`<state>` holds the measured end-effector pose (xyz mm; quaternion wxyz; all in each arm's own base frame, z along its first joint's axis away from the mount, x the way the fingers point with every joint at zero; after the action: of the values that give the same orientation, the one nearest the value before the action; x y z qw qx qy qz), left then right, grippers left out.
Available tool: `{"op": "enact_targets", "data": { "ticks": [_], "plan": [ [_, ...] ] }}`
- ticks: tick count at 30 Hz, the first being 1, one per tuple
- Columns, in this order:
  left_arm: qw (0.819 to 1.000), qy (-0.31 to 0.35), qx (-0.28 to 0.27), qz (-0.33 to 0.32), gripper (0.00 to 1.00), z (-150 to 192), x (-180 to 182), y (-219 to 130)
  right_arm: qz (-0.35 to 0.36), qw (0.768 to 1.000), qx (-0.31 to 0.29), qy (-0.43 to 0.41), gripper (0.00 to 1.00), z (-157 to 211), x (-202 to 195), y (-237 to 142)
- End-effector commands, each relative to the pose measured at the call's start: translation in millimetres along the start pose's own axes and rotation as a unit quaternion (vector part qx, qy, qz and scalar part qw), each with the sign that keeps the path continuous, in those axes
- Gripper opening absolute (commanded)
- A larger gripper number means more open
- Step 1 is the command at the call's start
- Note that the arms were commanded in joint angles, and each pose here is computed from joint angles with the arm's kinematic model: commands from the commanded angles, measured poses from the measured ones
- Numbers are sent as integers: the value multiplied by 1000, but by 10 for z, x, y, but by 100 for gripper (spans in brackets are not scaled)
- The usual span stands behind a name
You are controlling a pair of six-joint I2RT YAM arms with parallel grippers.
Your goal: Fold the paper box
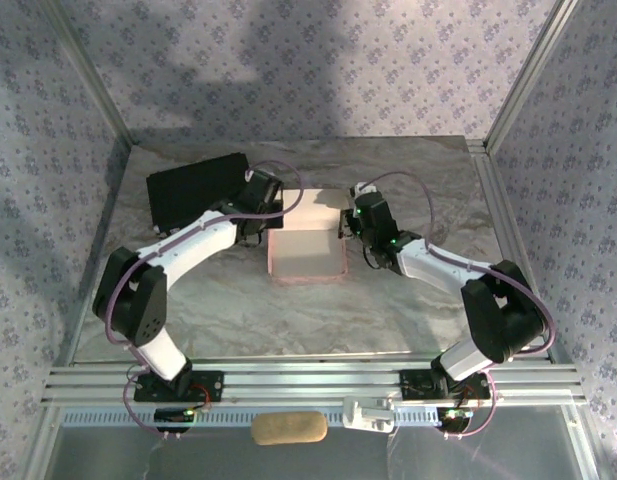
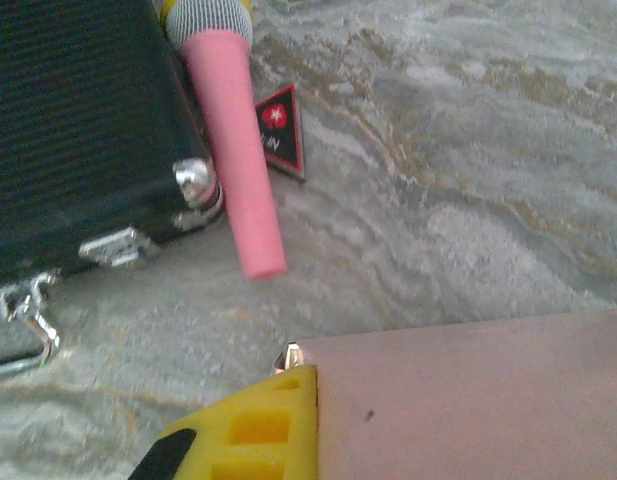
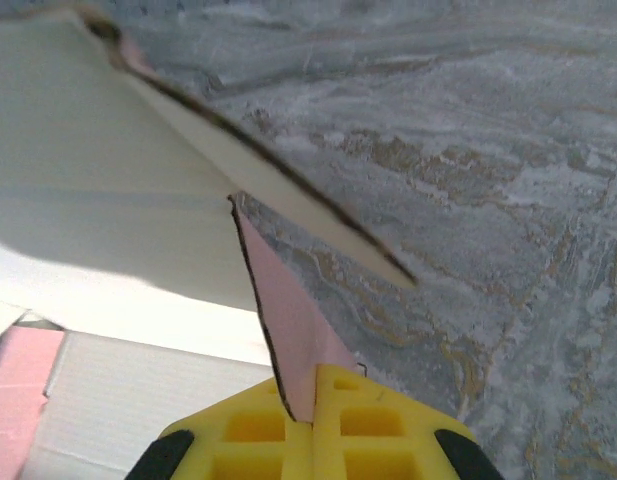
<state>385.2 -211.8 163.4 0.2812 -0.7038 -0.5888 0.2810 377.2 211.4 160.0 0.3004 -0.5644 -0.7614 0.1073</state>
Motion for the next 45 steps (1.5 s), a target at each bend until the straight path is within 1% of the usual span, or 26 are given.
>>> {"op": "enact_targets", "data": {
  "ticks": [1,6,8,10,13,16,23,28,35,45],
  "plan": [
    [996,-15,-72,53,0,-379,-183,26,-24,997,-70,21,0,-194,92,38],
    [993,-14,-97,72,0,-298,-202,113,-30,996,-88,9,0,-32,24,71],
    [990,-24,-113,80,0,-226,-184,118,-32,993,-117,-4,0,24,13,17],
    [987,-32,-130,91,0,-178,-168,95,-25,991,-131,-11,0,45,-6,-22],
    [980,-47,-154,113,0,-102,-171,60,-24,990,-138,-19,0,103,-17,-55],
    [976,-62,-167,125,0,-37,-158,25,-26,990,-138,-20,0,155,-25,-65],
    [975,-59,-165,134,0,149,-211,17,-22,990,-135,-24,0,295,-49,-78],
    [976,-54,-168,125,0,310,-214,24,-3,992,-123,-32,0,401,-119,-81],
    [981,-31,-163,105,0,539,-275,67,10,994,-106,-32,0,566,-238,-91],
    [985,-29,-154,68,0,782,-217,109,12,996,-77,-42,0,756,-282,-80]
  ]
}}
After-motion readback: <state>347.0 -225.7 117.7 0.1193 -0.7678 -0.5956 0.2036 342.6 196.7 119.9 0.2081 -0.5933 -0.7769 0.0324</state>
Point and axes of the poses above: each hand's point on the last joint's axis, 136 mm out from that joint toward the fingers, its own y axis out along the fingers, its own x axis along the line the jaws close on, z = x × y, the point moved 2 cm from there along -y, back along the fingers, and after that the axes turned 6 degrees about y, right-handed, at the moved point
